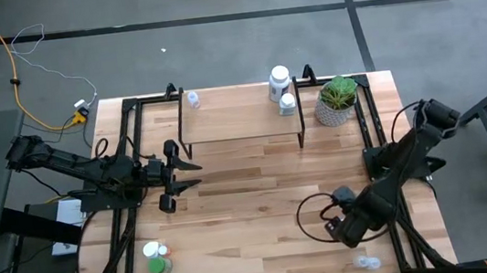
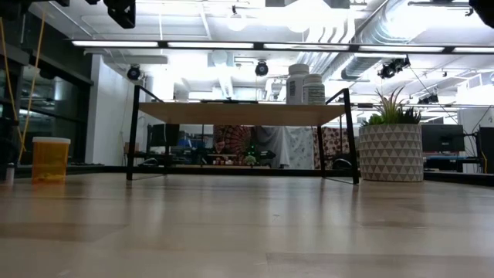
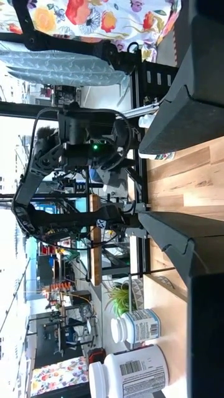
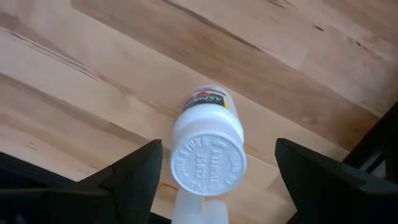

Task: Pick and place medicine bottles onto shelf by color
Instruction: Put the right white pill bottle on the shelf

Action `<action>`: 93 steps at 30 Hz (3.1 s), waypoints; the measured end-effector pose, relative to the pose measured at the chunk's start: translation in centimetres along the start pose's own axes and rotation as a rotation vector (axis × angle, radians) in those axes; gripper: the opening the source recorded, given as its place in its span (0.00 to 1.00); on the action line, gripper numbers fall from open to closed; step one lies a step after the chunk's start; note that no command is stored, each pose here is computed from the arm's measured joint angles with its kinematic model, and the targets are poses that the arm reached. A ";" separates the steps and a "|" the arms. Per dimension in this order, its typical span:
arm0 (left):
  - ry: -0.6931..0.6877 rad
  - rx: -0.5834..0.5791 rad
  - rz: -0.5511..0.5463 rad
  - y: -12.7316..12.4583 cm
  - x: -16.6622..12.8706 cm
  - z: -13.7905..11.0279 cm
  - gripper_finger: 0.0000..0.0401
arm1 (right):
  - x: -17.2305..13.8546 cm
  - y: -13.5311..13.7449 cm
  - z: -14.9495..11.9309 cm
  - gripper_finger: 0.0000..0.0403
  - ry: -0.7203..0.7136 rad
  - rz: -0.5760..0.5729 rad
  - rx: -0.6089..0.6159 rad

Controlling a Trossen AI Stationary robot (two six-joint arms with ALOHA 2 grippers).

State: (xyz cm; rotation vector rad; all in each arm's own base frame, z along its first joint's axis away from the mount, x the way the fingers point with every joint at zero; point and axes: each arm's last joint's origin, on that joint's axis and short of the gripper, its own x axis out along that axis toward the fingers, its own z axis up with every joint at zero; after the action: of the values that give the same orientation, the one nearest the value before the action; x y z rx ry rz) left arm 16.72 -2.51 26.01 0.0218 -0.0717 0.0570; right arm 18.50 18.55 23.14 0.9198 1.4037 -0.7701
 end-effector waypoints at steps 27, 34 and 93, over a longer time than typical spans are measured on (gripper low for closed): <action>0.001 -0.008 0.000 0.0 0.0 0.0 0.37 | 0.7 0.4 -0.5 0.75 0.033 0.007 0.007; 0.001 -0.008 0.000 0.0 0.0 0.0 0.37 | 0.7 0.4 -0.5 0.66 0.031 0.004 0.024; 0.000 -0.008 0.000 0.0 0.0 0.0 0.37 | -16.9 8.3 14.0 0.41 -0.642 0.310 -0.583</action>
State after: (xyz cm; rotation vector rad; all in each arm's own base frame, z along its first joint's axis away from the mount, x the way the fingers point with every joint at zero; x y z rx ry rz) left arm 16.72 -2.51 26.01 0.0138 -0.0716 0.0564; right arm 31.61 8.71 39.85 0.3615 0.8112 -0.3326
